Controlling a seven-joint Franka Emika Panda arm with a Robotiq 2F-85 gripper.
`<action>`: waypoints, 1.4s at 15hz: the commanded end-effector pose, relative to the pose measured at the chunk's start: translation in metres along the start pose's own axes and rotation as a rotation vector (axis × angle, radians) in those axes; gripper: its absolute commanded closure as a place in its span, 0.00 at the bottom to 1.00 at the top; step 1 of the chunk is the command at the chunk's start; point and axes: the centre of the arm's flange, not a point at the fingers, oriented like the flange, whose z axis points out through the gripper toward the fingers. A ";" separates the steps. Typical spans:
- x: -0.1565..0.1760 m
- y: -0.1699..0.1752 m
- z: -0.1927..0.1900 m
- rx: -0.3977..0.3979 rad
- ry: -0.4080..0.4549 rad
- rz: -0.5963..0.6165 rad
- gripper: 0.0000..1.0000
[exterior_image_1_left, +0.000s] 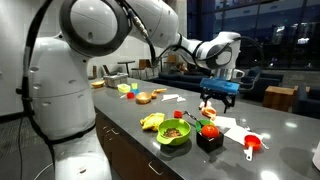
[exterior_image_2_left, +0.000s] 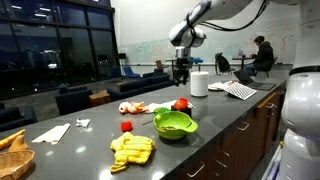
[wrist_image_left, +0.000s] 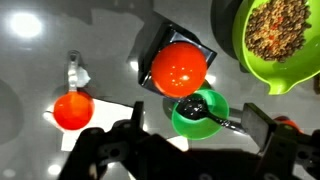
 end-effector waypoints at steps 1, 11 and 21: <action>0.026 -0.026 0.020 0.057 -0.048 -0.190 0.00; 0.084 -0.076 0.057 0.257 -0.168 -0.699 0.00; 0.132 -0.106 0.104 0.498 -0.253 -0.970 0.00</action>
